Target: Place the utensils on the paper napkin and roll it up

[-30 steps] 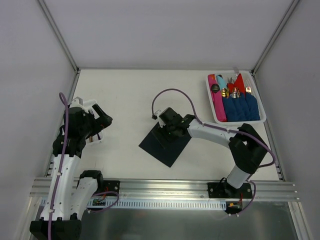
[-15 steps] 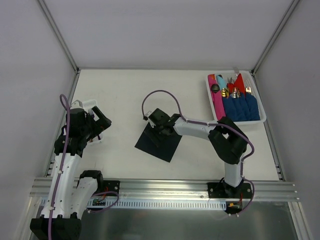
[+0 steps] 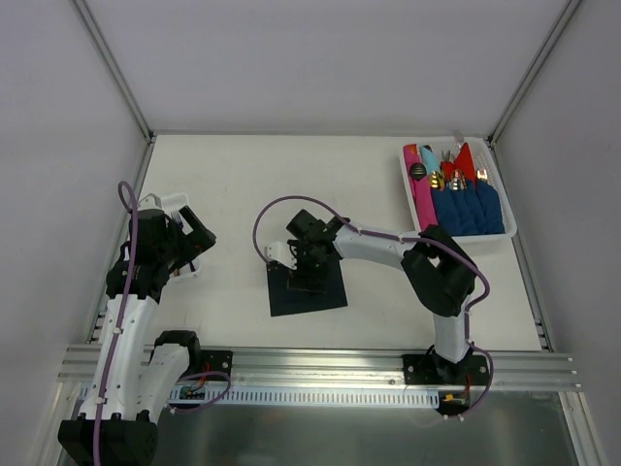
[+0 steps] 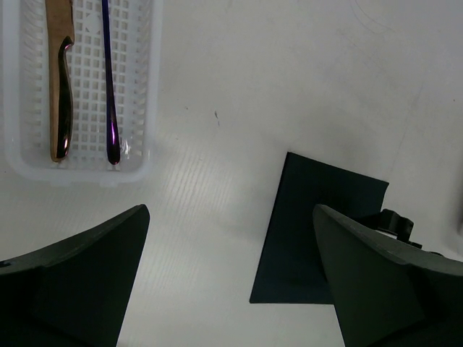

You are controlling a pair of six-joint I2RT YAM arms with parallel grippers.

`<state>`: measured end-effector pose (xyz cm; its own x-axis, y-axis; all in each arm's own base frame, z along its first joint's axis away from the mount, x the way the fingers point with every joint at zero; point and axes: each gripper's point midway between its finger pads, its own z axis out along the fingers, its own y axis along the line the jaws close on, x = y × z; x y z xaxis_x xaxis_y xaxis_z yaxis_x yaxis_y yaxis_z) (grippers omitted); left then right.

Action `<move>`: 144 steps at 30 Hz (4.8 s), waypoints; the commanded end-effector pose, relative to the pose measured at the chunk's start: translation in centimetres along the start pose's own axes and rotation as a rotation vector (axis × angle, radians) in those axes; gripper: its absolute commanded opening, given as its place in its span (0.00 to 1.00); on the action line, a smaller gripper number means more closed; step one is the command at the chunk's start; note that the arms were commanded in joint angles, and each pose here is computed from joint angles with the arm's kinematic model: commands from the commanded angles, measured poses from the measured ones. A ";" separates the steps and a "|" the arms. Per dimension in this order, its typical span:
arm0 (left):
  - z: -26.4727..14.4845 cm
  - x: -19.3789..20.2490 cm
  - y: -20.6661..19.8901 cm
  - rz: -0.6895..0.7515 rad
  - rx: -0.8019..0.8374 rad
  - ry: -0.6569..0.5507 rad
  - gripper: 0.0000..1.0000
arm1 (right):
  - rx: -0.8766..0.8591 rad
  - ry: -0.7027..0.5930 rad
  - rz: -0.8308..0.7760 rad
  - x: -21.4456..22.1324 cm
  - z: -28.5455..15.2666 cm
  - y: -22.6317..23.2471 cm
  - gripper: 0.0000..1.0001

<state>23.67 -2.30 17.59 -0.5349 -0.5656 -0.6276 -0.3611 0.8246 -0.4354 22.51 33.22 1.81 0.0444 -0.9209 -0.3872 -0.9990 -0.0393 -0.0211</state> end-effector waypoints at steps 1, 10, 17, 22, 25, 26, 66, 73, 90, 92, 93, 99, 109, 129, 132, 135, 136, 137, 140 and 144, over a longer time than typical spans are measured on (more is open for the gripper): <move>-0.7 -1.2 -1.0 0.027 0.034 -0.030 0.99 | -0.018 -0.073 -0.199 -1.5 -3.0 -0.2 0.87; -0.9 -1.8 -1.1 -0.007 0.026 -0.056 0.99 | 0.254 -0.318 0.627 -6.5 -12.0 -2.2 0.89; -1.3 -2.4 -0.9 -0.065 0.008 -0.092 0.99 | 0.428 -0.233 1.039 -2.9 -10.6 -3.3 0.81; -1.4 -2.2 -0.9 -0.078 0.013 -0.094 0.99 | 0.419 -0.173 1.192 -3.0 -8.4 -3.5 0.81; -1.3 -2.2 -0.8 -0.074 0.007 -0.093 0.99 | 0.415 -0.145 1.237 -2.8 -7.0 -3.4 0.81; -1.2 -2.1 -0.7 -0.074 0.003 -0.090 0.99 | 0.420 -0.122 1.245 -2.3 -6.3 -3.3 0.81; 1.8 0.9 -1.1 0.006 0.014 0.135 0.99 | 0.231 0.078 0.796 0.6 1.1 -10.9 0.86; 2.1 0.3 -0.1 -0.007 -0.056 0.131 0.97 | 0.193 0.057 0.827 0.2 0.3 -9.9 0.86; 2.0 -0.2 -0.2 -0.001 -0.050 0.141 0.98 | 0.134 0.094 0.661 2.7 0.4 -5.6 0.85; 2.0 -0.2 -0.3 0.002 -0.045 0.142 0.98 | 0.132 0.093 0.641 2.5 0.4 -5.5 0.85; 2.0 -0.2 -0.3 0.004 -0.045 0.142 0.99 | 0.136 0.091 0.633 2.4 0.3 -5.5 0.85; 1.9 -0.9 -0.1 -0.010 -0.052 0.123 0.99 | 0.131 0.033 0.644 0.3 -1.3 -5.3 0.90; 1.9 -5.5 -0.4 0.002 -0.066 0.099 0.96 | 0.167 -0.221 0.683 -8.3 -10.8 -7.0 0.97; 10.1 -8.2 8.5 -0.025 -0.407 0.317 0.37 | 0.018 -0.312 0.634 -5.0 -15.2 -3.3 0.99; 11.1 -7.3 9.6 -0.041 -0.450 0.354 0.36 | -0.011 -0.299 0.662 -3.8 -14.8 -2.7 0.99; 12.2 -6.4 9.9 -0.045 -0.438 0.380 0.36 | -0.042 -0.298 0.676 -3.1 -14.5 -2.2 0.99; 12.6 -6.2 9.8 -0.046 -0.425 0.385 0.35 | -0.046 -0.298 0.679 -3.0 -14.5 -2.1 0.99; 13.0 -6.1 9.8 -0.046 -0.416 0.384 0.34 | -0.055 -0.296 0.683 -2.8 -14.3 -2.0 0.99; 14.2 -5.6 10.2 -0.040 -0.412 0.401 0.36 | -0.090 -0.286 0.703 -2.4 -13.9 -1.5 0.99; 15.4 -5.4 10.2 -0.039 -0.396 0.417 0.35 | -0.115 -0.274 0.706 -1.9 -13.7 -0.9 0.99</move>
<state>33.90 8.88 7.11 -0.7320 -0.6235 -0.2746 -0.6187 0.7771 -0.1151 24.28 29.90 13.46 -0.6437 -0.6162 -0.4538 -0.7653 0.5151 0.3860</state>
